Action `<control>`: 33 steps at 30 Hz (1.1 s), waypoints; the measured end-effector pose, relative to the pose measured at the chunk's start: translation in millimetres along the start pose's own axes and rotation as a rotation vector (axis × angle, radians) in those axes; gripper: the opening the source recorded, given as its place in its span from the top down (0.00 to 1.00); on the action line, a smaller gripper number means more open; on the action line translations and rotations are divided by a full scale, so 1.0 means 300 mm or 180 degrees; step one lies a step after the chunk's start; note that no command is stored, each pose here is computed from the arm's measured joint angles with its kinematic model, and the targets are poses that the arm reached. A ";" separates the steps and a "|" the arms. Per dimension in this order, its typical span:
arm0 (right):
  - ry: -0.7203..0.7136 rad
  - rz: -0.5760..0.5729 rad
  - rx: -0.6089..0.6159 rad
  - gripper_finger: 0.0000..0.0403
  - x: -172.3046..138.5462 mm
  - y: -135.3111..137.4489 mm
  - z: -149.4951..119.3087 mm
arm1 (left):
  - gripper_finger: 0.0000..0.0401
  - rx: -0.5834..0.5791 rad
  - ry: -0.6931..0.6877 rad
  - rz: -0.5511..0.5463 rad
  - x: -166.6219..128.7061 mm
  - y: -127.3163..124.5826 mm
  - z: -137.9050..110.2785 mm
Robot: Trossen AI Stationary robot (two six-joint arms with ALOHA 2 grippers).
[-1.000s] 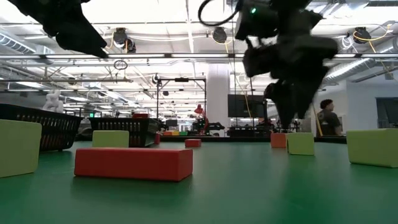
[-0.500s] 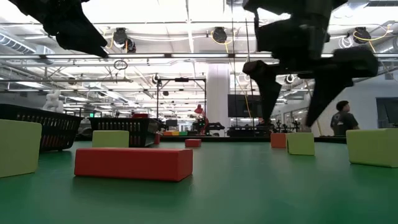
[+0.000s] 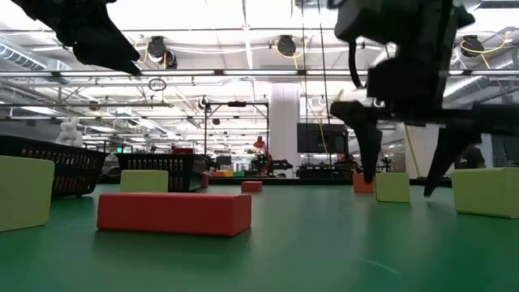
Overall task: Sort & place blocks by color
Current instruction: Put the green block into the bottom black bin
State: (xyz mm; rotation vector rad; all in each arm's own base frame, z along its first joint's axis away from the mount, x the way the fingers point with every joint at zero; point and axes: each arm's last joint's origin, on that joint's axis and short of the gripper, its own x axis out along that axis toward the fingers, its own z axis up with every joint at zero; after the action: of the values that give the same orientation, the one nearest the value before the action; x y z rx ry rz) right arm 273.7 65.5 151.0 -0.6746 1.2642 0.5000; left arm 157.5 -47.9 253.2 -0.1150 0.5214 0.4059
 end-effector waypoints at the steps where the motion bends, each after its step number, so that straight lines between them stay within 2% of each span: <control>1: 0.0015 0.0011 0.0014 0.29 0.007 0.005 -0.007 | 0.27 0.0000 0.0000 0.0000 0.000 0.000 0.000; 5: 0.0022 0.0016 0.0031 0.40 0.015 0.013 -0.014 | 0.27 0.0001 0.0000 0.0000 0.000 0.000 0.000; 10: -0.0041 0.0006 -0.0067 0.69 0.014 0.034 0.003 | 0.27 0.0001 -0.0001 0.0001 0.000 0.000 0.000; 14: -0.0059 -0.0007 -0.0074 0.69 0.013 0.040 0.009 | 0.27 -0.0014 -0.0001 0.0000 0.000 0.000 0.000; 17: -0.0075 -0.0016 0.0089 0.69 0.013 0.038 0.011 | 0.27 -0.0028 -0.0018 -0.0008 0.000 -0.001 0.002; 21: -0.0377 -0.0220 0.0309 0.69 0.011 0.020 0.041 | 0.27 0.0015 -0.0202 -0.0106 -0.001 -0.013 0.024; 24: -0.0837 -0.0609 0.0539 0.69 -0.013 -0.025 0.077 | 0.27 0.0408 -0.0448 -0.0238 0.001 -0.043 0.050; 29: -0.1702 -0.1082 0.1302 0.69 -0.056 -0.143 0.106 | 0.27 0.1345 -0.0879 -0.0240 0.026 -0.119 0.081; 33: -0.2315 -0.1418 0.1522 0.69 -0.072 -0.218 0.127 | 0.27 0.1549 -0.1078 -0.0161 0.075 -0.168 0.095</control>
State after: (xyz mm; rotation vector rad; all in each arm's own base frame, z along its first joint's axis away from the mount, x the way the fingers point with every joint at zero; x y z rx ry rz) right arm 339.2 46.4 190.1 -0.2976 0.4849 0.0406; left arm 208.7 -80.4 266.6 0.4034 0.2699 0.2328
